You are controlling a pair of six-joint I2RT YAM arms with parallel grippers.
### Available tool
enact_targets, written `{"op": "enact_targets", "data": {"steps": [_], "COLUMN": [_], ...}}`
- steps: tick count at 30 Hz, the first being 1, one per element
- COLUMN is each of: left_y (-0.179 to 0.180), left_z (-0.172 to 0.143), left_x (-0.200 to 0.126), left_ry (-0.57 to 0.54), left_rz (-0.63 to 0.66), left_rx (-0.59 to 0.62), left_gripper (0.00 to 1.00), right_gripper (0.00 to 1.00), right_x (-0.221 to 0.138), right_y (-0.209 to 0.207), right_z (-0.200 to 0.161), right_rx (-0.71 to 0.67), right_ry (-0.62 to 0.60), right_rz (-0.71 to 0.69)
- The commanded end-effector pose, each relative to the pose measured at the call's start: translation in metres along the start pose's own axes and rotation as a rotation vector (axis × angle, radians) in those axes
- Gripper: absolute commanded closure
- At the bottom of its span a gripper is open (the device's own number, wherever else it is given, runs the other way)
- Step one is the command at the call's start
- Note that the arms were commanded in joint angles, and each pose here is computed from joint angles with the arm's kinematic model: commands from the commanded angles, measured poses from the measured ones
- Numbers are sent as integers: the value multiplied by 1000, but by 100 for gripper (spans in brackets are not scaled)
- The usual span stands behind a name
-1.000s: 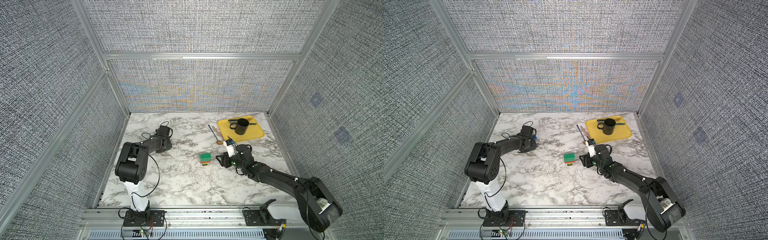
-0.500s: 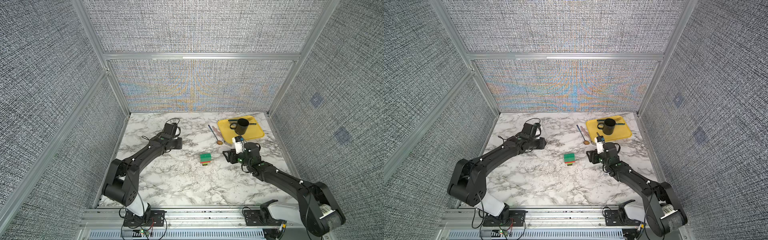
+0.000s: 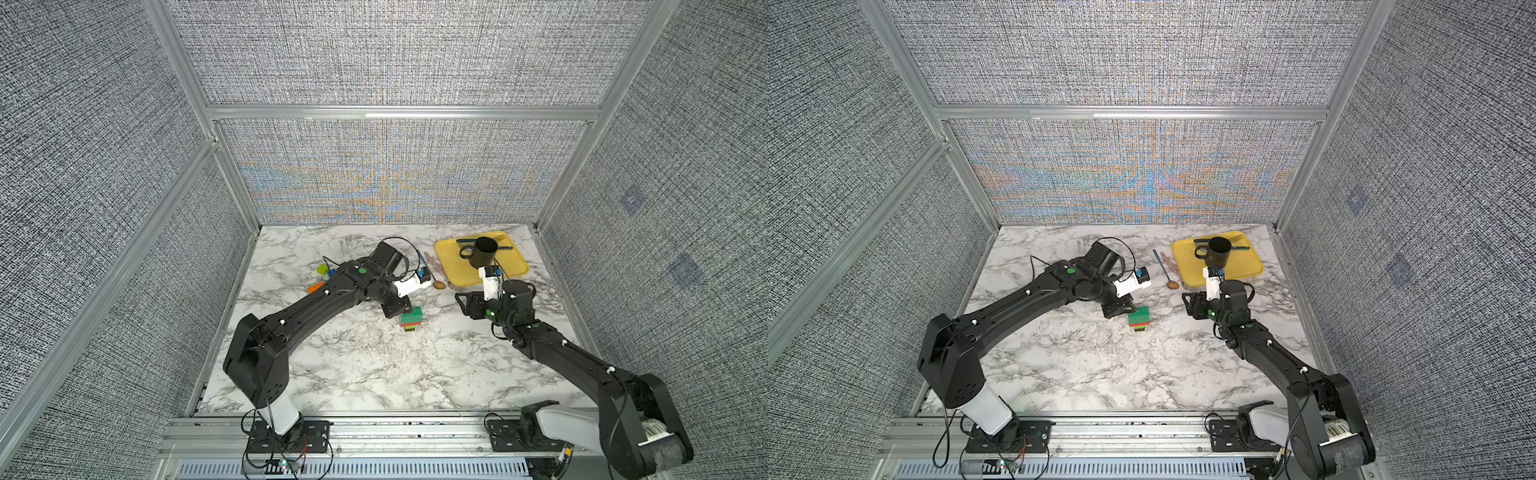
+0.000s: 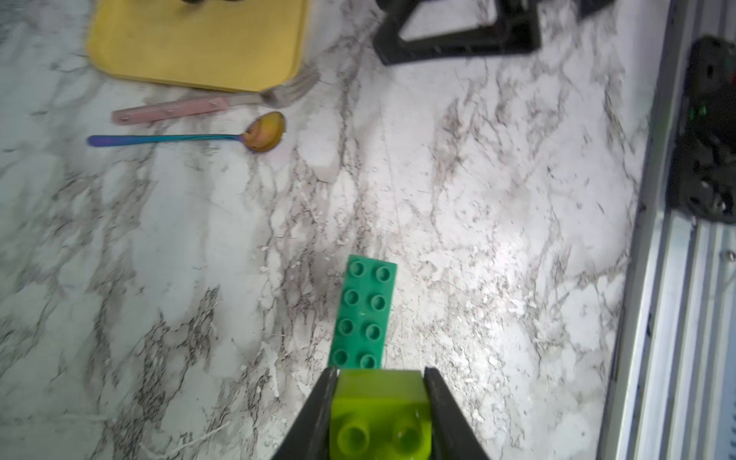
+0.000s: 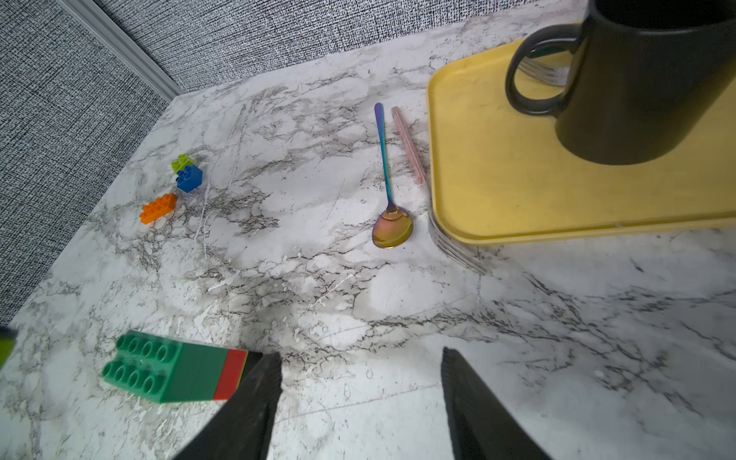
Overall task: Assemble a carrot with lego
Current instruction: Assemble the lego brick with the lego brick.
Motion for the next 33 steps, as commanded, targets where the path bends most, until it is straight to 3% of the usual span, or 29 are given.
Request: {"op": "enact_targets", "data": {"steps": [1,15,33], "left_y": [-4,10,16], "left_z": [-1,10,9], "left_x": [8,39,52], "left_ry": [99,179,170], "left_rz": [-48,-56,-56], "left_rx": [115,147,109], "left_gripper": [92,92,92], "right_gripper": [35,34,34], "right_x": [-3,-7,-4], "right_y": [-3,-5,-5], "right_z": [1,-9,-19], "right_rx": [-7,-4,14], "right_ry": [6,11,32], "right_rz": [-14,-8,7]}}
Point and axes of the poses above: each gripper's point midway between its finger pads, its own x axis out along the fingers, its own y axis along the line the jaws close on, z = x × y, the point moved 9 cm from there along -x, back along the fingers, and after that the axes turned 10 degrees about -x, right-handed, at the moved point
